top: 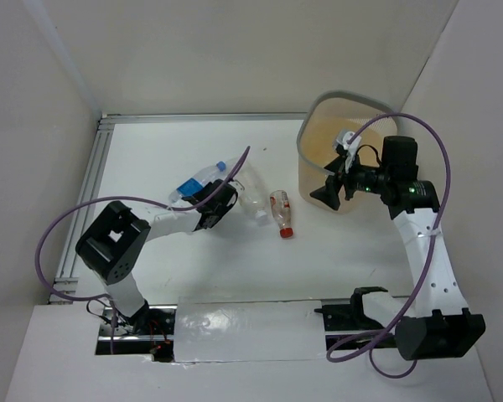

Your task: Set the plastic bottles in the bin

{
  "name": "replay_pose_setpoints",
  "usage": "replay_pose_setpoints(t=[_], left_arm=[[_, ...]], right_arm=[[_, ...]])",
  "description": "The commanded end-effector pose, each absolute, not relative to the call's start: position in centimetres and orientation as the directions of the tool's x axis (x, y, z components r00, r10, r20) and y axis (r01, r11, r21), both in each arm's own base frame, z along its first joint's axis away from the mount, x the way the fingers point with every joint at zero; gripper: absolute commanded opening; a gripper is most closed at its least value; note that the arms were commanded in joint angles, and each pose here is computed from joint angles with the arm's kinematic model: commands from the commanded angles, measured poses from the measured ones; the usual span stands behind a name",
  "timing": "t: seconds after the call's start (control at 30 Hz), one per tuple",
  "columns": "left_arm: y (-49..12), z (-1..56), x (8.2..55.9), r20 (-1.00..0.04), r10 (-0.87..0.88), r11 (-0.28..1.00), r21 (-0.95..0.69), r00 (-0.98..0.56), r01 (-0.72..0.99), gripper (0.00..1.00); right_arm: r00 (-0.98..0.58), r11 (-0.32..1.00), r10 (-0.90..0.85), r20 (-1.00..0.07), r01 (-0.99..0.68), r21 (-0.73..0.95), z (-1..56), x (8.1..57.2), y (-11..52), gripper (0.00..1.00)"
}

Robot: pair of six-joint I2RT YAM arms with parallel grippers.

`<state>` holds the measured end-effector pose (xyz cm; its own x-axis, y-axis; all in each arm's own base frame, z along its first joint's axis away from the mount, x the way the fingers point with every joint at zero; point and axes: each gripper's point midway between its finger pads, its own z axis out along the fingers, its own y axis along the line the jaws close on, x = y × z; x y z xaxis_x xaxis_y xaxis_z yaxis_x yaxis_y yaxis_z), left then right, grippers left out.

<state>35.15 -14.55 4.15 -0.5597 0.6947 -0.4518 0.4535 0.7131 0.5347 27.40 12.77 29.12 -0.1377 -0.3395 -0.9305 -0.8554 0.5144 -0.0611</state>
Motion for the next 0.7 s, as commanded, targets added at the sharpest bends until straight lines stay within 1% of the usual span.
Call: replay_pose_setpoints(t=[0.0, 0.03, 0.17, 0.23, 0.27, 0.3, 0.33, 0.37, 0.4, 0.43, 0.47, 0.5, 0.53, 0.67], left_arm=[[-15.7, 3.8, 35.5, -0.474, 0.679, 0.732, 0.494, -0.561, 0.469, 0.47], [-15.7, 3.8, 35.4, -0.479, 0.671, 0.739, 0.489, -0.566, 0.463, 0.45], [-15.9, 4.4, 35.5, -0.497, 0.665, 0.746, 0.481, -0.557, 0.461, 0.45], [-15.9, 5.1, 35.4, -0.511, 0.655, 0.755, 0.475, -0.557, 0.452, 0.45], [-16.1, 5.4, 35.4, -0.521, 0.652, 0.758, 0.467, -0.551, 0.455, 0.41], [-16.4, 6.2, 35.4, -0.549, 0.635, 0.772, 0.45, -0.543, 0.449, 0.31], [-16.6, 6.6, 35.4, -0.561, 0.631, 0.776, 0.441, -0.536, 0.452, 0.31], [-16.7, 6.8, 35.3, -0.564, 0.63, 0.776, 0.433, -0.534, 0.459, 0.23], [-16.7, 7.2, 35.3, -0.571, 0.627, 0.778, 0.432, -0.53, 0.455, 0.19], [-16.9, 7.1, 35.0, -0.578, 0.619, 0.784, 0.414, -0.532, 0.463, 0.13], [-17.4, 7.9, 34.9, -0.607, 0.601, 0.795, 0.387, -0.52, 0.468, 0.04], [-17.4, 7.9, 34.9, -0.607, 0.601, 0.795, 0.386, -0.519, 0.468, 0.03], [-17.3, 8.0, 34.7, -0.614, 0.59, 0.803, 0.379, -0.524, 0.461, 0.0], [-18.5, 11.0, 34.9, -0.682, 0.55, 0.82, 0.331, -0.482, 0.467, 0.0]], right_arm=[[-0.121, 0.476, -0.351, -0.929, -0.877, -0.066, 28.7, 25.5, 13.3, 0.9], [-0.132, 0.49, -0.35, -0.927, -0.869, -0.061, 28.5, 25.7, 13.2, 0.9], [-0.138, 0.524, -0.362, -0.922, -0.848, -0.079, 29.3, 27.4, 12.7, 0.91], [-0.17, 0.544, -0.347, -0.922, -0.838, -0.05, 29.3, 28.6, 12.4, 0.93], [-0.162, 0.561, -0.333, -0.929, -0.826, -0.057, 30.0, 29.0, 12.1, 0.94], [-0.144, 0.579, -0.328, -0.934, -0.811, -0.078, 30.5, 29.7, 11.7, 0.99], [-0.131, 0.584, -0.321, -0.938, -0.807, -0.087, 30.9, 30.0, 11.8, 0.99], [-0.121, 0.597, -0.321, -0.939, -0.796, -0.101, 31.2, 30.5, 11.6, 0.99], [-0.107, 0.604, -0.325, -0.94, -0.788, -0.119, 31.4, 30.8, 11.4, 0.99], [-0.08, 0.627, -0.321, -0.944, -0.764, -0.149, 32.4, 31.6, 11.1, 0.99], [-0.057, 0.67, -0.316, -0.947, -0.72, -0.181, 33.7, 32.7, 10.5, 0.99], [-0.057, 0.67, -0.316, -0.947, -0.72, -0.181, 33.7, 32.7, 10.5, 0.99], [-0.039, 0.712, -0.307, -0.951, -0.672, -0.203, 34.7, 33.9, 9.8, 0.99], [0.033, 0.773, -0.294, -0.955, -0.58, -0.258, 37.7, 35.5, 7.9, 0.99]])
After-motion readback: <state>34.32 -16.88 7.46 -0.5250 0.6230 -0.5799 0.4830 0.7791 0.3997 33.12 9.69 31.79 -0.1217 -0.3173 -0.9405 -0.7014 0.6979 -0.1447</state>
